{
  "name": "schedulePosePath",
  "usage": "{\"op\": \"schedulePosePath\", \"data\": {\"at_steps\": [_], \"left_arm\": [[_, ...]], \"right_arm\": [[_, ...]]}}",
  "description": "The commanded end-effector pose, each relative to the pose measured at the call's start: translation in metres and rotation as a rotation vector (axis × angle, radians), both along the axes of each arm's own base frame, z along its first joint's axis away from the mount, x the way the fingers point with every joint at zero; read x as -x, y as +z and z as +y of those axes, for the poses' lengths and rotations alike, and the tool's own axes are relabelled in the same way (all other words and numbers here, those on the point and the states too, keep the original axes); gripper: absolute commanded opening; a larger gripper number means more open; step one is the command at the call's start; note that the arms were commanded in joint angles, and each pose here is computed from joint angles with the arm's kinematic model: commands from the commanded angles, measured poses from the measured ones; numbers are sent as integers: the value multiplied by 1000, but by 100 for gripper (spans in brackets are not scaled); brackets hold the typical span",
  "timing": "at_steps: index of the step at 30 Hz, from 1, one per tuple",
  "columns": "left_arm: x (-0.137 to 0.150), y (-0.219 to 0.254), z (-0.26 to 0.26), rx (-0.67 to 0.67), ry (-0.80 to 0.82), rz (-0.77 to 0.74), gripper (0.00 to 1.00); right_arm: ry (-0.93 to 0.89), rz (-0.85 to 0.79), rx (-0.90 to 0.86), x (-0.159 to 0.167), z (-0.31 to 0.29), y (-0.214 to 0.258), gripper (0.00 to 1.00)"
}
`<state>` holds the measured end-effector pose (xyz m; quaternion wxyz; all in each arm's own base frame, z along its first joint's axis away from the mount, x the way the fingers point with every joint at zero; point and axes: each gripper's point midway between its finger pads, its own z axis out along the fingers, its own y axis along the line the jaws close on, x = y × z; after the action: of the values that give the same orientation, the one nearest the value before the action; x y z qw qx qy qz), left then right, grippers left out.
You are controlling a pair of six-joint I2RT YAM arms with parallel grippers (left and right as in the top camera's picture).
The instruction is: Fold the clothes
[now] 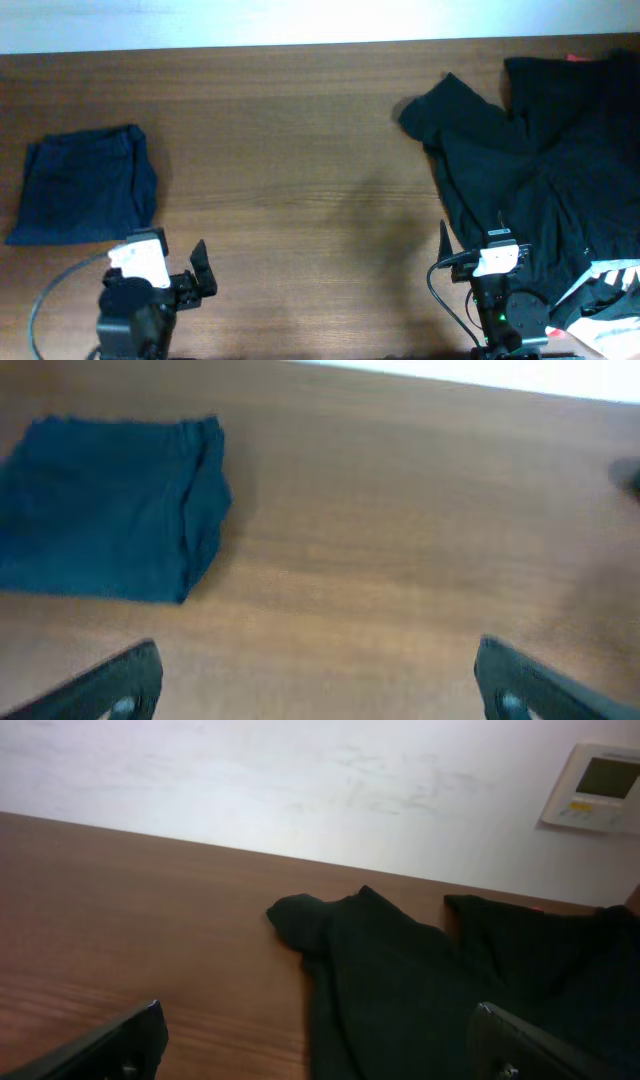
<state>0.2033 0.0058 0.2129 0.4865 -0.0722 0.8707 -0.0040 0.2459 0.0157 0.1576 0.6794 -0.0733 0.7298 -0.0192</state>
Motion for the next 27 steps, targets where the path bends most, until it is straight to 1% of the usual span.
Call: {"op": "schedulePosePath", "data": {"at_steps": [1, 2, 4, 7, 8, 9, 11, 27], "left_arm": [[-15, -28, -7, -46, -72, -143, 99], [-21, -32, -8, -42, -72, -201, 99], [-33, -33, -9, -35, -68, -366, 99], [-43, -29, -7, -44, -55, -556, 99], [-43, -39, -10, -42, -75, -549, 99], [-42, -57, -11, -52, -89, -469, 99], [-42, -56, -18, -40, -126, -476, 99], [-42, -56, -17, -40, -124, -476, 99]], "right_arm": [[-3, 4, -10, 0, 0, -2, 99], [-2, 4, -10, 0, 0, -2, 99], [-2, 4, -10, 0, 0, -2, 99], [-2, 4, -10, 0, 0, -2, 99], [-2, 4, -10, 0, 0, -2, 99], [-2, 4, -10, 0, 0, -2, 99], [-2, 4, -10, 0, 0, -2, 99], [-2, 4, -10, 0, 0, -2, 99]]}}
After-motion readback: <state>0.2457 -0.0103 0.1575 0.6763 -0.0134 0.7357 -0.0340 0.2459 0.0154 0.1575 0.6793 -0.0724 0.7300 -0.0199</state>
